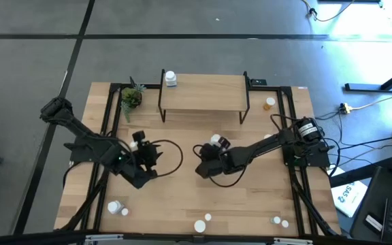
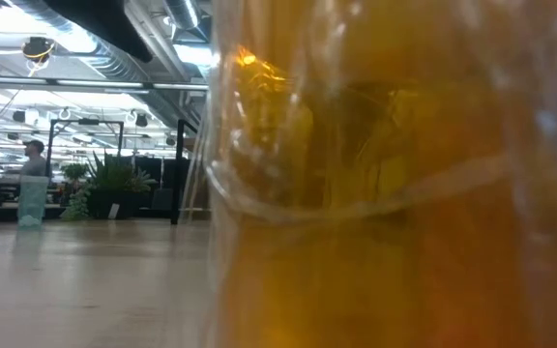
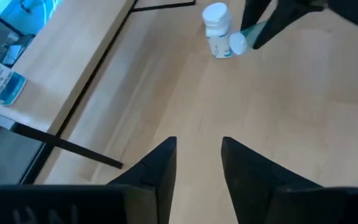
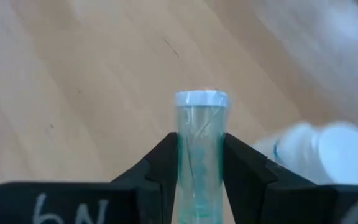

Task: Pick and place medicine bottles onto shelf by color
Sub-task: Put the top right blue pill bottle on the shelf

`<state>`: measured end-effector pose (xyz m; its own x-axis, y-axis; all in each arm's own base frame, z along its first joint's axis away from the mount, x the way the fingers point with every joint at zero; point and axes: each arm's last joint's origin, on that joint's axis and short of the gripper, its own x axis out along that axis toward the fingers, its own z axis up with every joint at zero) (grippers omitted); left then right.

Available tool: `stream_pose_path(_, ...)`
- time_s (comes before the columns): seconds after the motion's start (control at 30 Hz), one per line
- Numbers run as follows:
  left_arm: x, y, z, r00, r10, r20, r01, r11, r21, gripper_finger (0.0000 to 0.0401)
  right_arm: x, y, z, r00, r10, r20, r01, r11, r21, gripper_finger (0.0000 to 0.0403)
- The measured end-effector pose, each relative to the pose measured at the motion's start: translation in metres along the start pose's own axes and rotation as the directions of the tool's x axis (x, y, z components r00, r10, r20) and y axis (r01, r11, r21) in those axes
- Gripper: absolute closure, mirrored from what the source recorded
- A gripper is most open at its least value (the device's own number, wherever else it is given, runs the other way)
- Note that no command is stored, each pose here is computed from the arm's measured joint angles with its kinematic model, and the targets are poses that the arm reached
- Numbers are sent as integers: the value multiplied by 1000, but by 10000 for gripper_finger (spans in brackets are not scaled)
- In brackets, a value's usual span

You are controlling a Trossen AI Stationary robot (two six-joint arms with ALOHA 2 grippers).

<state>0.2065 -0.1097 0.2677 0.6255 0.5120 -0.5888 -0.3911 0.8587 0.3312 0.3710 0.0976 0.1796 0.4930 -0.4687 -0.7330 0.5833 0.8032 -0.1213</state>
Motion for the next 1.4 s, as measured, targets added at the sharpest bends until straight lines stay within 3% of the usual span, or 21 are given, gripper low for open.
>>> stream_pose_path(0.27, 5, 4, 3, 999, 34, 0, -34, 999, 30, 280, -13, 10, 19, 996, 57, 61, -49, 990, -132, 295)
stream_pose_path(0.47, 5, 4, 3, 999, 34, -1, -34, 999, 32, 282, -19, 22, 28, 976, 121, 180, -69, 959, -273, 295)
stream_pose_path(0.7, 5, 2, 2, 999, -32, -38, 35, 996, 80, 280, -26, 32, 41, 932, 195, 305, -72, 925, -373, 295)
stream_pose_path(1.03, 2, -11, 12, 980, -199, 6, 192, 952, 240, 280, -29, 35, 46, 910, 218, 353, -33, 886, -462, 295)
stream_pose_path(1.4, 2, -13, 20, 972, -226, 66, 199, 938, 284, 280, -30, 36, 48, 902, 226, 368, -29, 882, -470, 295)
